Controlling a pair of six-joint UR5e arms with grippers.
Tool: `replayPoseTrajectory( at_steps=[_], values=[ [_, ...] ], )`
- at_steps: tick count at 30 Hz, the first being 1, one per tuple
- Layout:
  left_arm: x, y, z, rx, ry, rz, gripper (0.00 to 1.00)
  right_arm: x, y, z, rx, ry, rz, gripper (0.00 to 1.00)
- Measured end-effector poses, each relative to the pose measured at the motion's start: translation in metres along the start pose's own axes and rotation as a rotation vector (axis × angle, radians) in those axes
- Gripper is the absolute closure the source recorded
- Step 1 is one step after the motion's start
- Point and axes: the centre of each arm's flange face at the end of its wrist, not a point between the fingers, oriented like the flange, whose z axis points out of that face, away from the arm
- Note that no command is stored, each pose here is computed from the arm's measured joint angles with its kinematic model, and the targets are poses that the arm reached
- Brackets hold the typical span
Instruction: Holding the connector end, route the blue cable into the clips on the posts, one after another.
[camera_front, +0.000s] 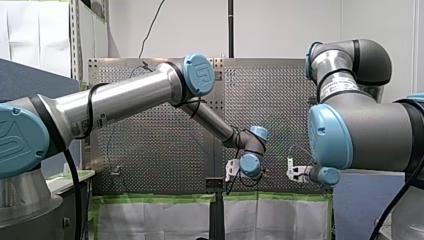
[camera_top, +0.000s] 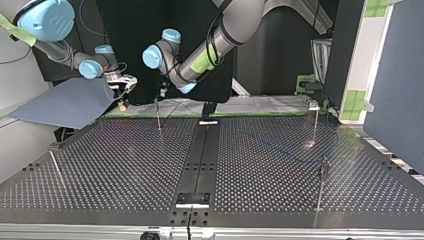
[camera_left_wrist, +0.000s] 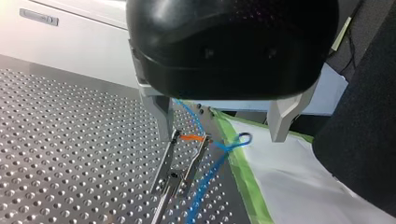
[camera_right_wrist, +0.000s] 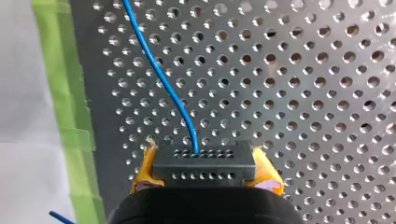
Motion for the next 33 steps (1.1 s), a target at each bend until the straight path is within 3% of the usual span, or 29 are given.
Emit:
replayPoseTrajectory(
  at_steps=[12, 17, 24, 33],
  values=[
    [0.018, 0.005, -0.006, -0.003, 0.029, 0.013, 0.0, 0.027, -0.012, -0.033, -0.007, 0.01, -0.009, 1.0],
    [0.027, 0.005, -0.01, -0.002, 0.04, 0.02, 0.0, 0.024, -0.016, -0.044, -0.014, 0.013, -0.01, 1.0],
    [0.027, -0.002, -0.017, 0.011, 0.043, 0.028, 0.0, 0.01, -0.018, -0.062, -0.045, 0.018, 0.009, 1.0],
    [0.023, -0.014, -0.029, 0.019, 0.038, 0.035, 0.0, 0.006, -0.023, -0.067, -0.037, 0.043, 0.006, 1.0]
  ],
)
